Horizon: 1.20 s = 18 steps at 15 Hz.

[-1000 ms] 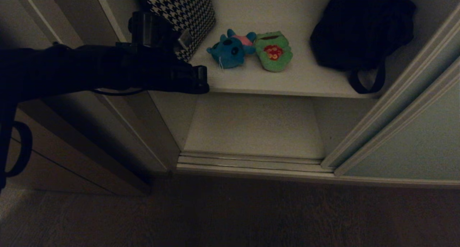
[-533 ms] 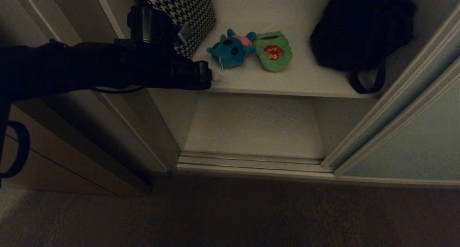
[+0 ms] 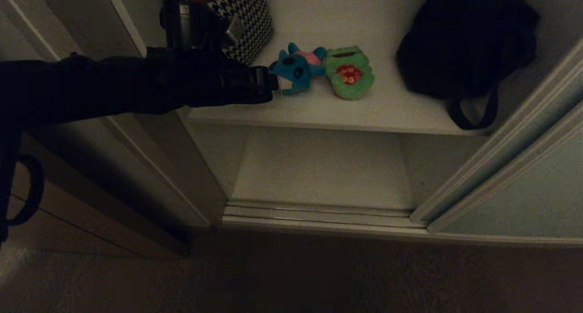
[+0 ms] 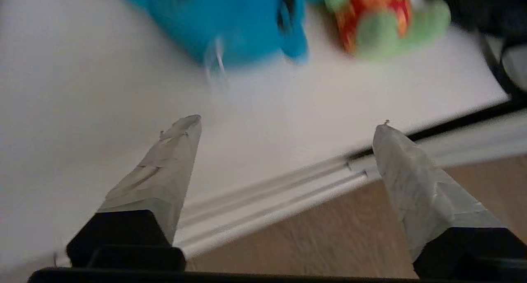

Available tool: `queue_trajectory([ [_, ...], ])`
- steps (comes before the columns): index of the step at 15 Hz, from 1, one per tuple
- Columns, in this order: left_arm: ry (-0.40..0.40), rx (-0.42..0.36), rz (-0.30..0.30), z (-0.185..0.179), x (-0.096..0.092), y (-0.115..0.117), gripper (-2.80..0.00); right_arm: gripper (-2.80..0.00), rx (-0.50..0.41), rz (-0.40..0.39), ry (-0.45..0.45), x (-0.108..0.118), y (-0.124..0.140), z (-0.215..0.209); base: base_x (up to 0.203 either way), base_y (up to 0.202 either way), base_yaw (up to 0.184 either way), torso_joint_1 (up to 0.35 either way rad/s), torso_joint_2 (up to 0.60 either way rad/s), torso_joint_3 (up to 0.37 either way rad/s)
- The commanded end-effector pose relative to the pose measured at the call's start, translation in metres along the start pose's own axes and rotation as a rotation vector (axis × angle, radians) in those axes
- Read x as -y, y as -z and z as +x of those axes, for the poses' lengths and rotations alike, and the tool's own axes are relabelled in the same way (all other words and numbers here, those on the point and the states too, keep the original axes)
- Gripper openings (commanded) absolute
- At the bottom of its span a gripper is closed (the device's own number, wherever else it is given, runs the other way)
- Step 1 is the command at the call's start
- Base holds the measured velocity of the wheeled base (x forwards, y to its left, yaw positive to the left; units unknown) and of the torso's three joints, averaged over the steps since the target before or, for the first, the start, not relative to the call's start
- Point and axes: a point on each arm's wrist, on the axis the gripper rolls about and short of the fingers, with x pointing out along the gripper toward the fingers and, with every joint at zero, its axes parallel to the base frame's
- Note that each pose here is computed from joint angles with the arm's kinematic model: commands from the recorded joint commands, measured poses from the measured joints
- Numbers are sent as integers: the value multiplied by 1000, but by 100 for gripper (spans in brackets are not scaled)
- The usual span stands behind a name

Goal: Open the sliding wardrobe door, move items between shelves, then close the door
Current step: Place the blue doll on the lower shelf

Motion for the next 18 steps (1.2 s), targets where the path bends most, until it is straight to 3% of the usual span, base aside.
queue_trajectory([
  [1,1,1,0,0,0,0,0,-280,0,-1,0,0,0,0,200,0,0,2,6,6],
  [7,-1,5,3,1,0,0,0,-280,0,-1,0,0,0,0,171,0,-1,5,3,1],
  [12,-3,7,32,21,-8,16,0,-280,0,-1,-1,0,0,0,0,0,0,0,0,0],
  [18,-22,103,64,67,-26,53,0,-280,1,-1,0,0,0,0,0,0,0,0,0,0],
])
